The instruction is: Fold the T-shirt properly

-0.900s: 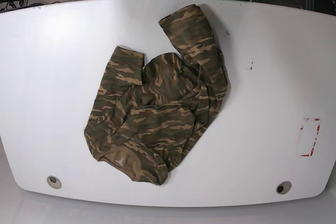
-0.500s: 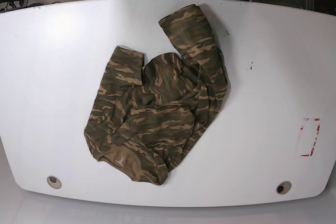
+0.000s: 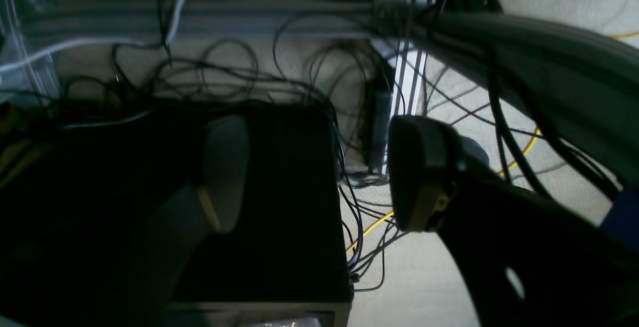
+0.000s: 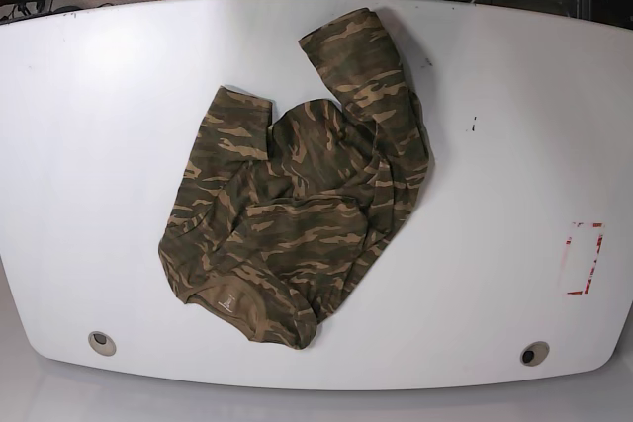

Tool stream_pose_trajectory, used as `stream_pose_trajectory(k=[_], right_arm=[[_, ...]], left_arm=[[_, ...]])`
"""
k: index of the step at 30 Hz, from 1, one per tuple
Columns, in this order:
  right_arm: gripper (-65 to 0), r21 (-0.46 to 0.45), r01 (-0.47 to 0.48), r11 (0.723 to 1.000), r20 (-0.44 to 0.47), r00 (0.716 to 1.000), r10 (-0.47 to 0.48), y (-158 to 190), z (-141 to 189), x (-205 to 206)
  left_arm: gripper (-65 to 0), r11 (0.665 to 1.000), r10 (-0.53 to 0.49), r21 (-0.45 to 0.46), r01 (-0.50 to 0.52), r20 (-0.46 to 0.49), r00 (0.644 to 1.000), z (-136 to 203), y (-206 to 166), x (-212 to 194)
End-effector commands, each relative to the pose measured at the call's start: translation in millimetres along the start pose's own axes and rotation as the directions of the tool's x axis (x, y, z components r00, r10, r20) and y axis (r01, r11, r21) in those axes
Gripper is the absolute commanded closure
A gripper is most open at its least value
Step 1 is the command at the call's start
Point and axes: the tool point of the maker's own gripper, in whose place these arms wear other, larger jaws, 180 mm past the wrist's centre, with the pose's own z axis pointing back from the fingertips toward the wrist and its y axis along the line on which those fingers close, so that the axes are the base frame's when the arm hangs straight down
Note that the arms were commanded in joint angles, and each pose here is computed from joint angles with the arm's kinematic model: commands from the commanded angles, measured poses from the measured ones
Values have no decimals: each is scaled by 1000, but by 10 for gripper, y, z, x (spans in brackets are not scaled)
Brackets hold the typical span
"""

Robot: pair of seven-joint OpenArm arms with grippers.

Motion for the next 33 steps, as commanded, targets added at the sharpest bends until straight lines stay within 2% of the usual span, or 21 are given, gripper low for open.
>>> stream_pose_trajectory(k=[1,5,13,19,23,33], right_arm=[[-174,-4,-20,1000,32,999,21,-59,72,30],[-174,-7,-41,999,65,997,41,-70,149,51],[-174,-16,-63,998,72,995,64,-105,301,-94],[-174,-21,-88,996,95,991,90,-110,446,-149],[-174,-8,-96,995,126,987,97,0,545,-163],[-174,-6,-142,990,186,972,141,132,918,-206]], left_arm=[[-401,1000,1,4,-1,-14,1000,50,20,-189],[-401,1000,1,6,-1,17,1000,99,27,-278],[-401,1000,1,11,-1,78,997,202,59,-414],[-401,999,-27,25,23,141,990,297,129,-378],[-401,996,-82,51,72,223,971,453,252,-241],[-401,987,-158,82,138,340,927,961,318,-189]])
